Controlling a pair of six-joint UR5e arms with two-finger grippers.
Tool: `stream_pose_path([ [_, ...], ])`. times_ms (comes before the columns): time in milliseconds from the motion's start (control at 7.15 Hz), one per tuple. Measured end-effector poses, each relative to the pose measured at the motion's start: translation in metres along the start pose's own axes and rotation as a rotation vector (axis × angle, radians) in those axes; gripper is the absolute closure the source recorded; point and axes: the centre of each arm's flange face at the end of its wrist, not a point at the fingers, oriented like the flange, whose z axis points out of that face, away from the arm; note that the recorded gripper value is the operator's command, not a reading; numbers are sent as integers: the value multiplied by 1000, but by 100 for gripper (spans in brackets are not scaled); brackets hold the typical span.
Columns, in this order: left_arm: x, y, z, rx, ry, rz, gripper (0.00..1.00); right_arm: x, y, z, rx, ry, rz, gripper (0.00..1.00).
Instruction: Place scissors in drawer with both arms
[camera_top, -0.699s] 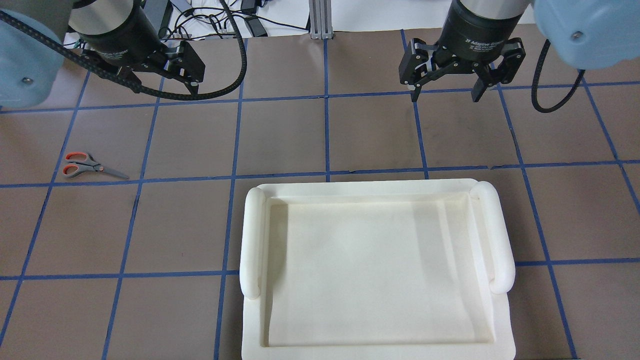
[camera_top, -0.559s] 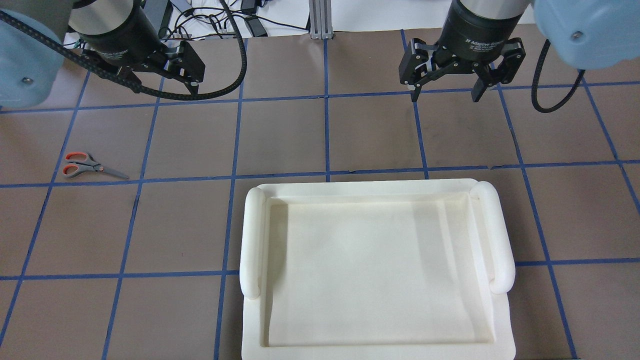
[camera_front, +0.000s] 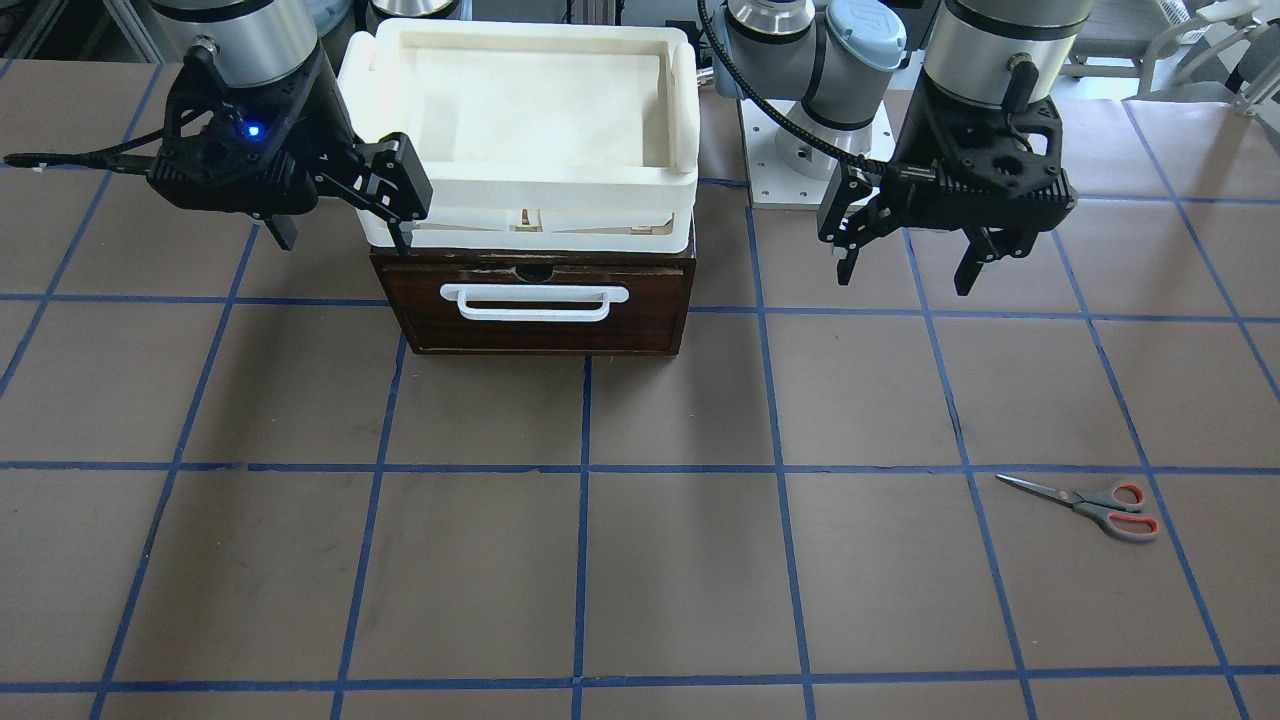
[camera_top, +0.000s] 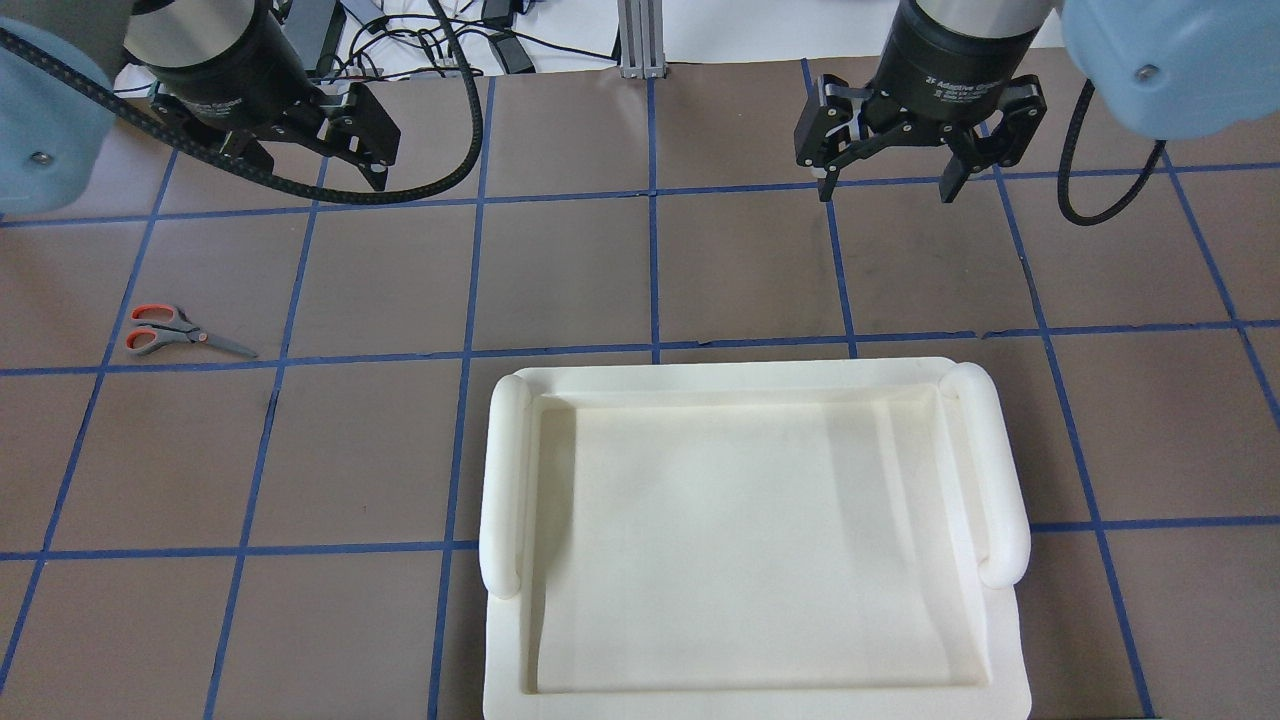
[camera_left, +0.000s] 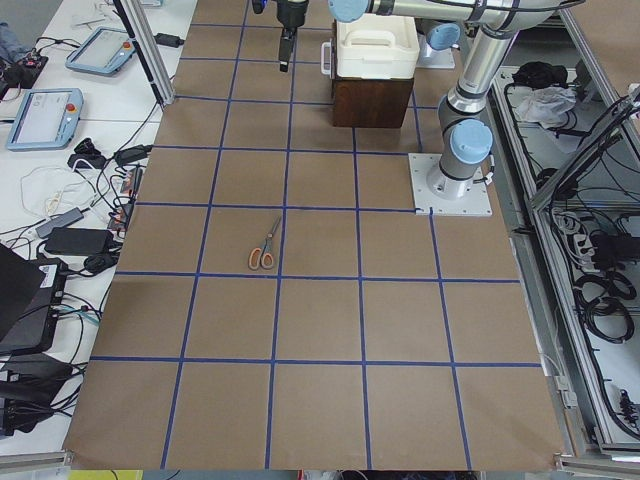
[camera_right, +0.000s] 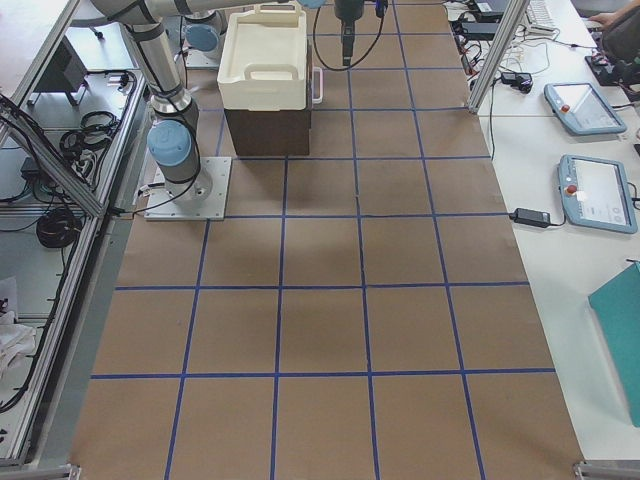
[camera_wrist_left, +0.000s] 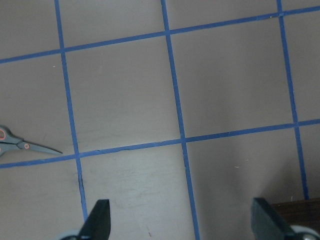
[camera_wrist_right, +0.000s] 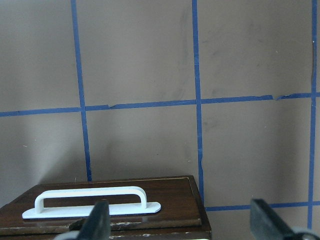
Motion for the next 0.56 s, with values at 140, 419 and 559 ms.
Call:
stream_pose_path([
  [140,-26,4,8,-17,-3,70,0,0,-1,0,2,-1,13,0],
  [419,-83,19,34,-64,7,261,0,-2,-15,17,-14,-5,260,0],
  [559,-115,28,46,-84,19,350,0,-6,-24,31,-29,1,427,0],
])
